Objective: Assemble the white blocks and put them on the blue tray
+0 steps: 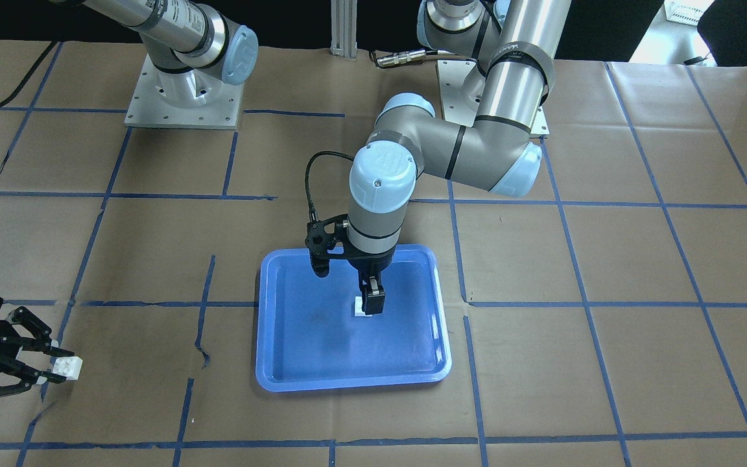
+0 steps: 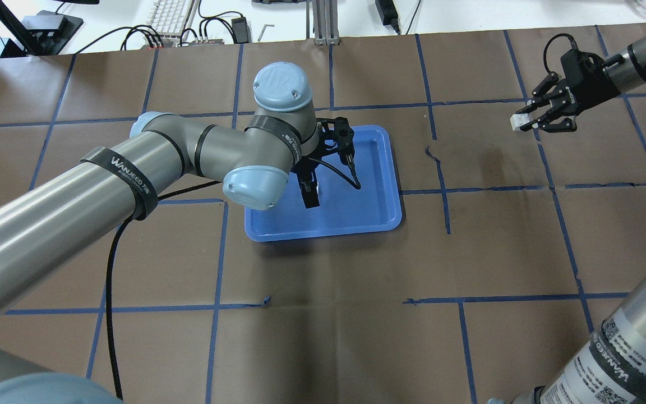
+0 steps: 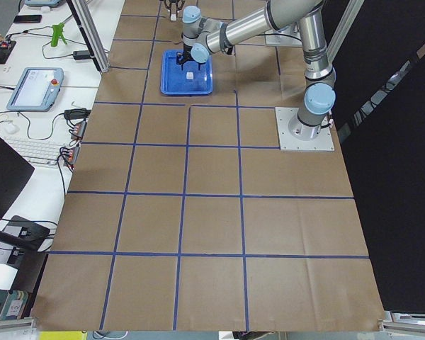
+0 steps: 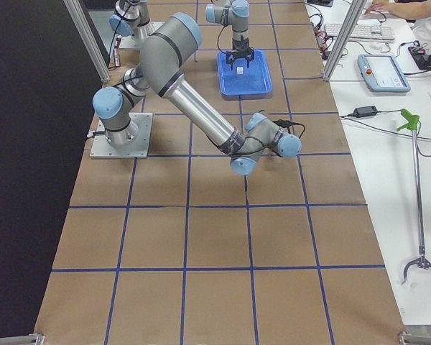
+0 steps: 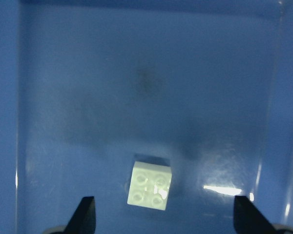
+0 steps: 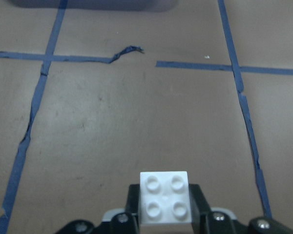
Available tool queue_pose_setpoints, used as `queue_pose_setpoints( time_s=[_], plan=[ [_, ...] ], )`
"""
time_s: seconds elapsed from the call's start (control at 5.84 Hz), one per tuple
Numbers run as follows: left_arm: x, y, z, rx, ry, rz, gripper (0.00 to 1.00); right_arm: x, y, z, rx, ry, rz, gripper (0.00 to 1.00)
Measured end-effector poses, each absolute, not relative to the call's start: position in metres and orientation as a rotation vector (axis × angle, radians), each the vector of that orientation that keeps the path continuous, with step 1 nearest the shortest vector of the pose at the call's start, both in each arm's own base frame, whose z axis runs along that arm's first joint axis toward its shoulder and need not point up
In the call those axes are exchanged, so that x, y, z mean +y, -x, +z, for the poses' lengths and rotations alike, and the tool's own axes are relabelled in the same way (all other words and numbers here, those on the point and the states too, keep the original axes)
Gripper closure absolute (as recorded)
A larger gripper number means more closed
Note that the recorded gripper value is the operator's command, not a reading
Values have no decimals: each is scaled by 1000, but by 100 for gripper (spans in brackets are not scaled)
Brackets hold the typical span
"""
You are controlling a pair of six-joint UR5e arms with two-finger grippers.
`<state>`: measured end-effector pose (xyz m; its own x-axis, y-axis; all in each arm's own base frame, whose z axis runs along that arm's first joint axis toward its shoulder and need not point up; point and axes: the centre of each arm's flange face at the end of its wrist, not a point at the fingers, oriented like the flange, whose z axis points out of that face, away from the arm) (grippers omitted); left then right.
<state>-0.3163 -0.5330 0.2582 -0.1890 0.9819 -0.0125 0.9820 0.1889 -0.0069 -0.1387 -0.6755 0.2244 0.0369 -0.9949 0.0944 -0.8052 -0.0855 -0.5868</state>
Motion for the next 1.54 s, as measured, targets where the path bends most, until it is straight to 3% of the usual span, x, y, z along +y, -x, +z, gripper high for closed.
queue_pose_setpoints(
  time_s=[0.68, 1.54],
  plan=[
    [-472, 202, 418, 2717, -1538, 125, 1, -633, -14, 281, 1743, 1905, -682, 74],
    [-471, 139, 469, 3056, -566, 68, 1, -588, -202, 258, 1888, 1809, -741, 75]
  ],
)
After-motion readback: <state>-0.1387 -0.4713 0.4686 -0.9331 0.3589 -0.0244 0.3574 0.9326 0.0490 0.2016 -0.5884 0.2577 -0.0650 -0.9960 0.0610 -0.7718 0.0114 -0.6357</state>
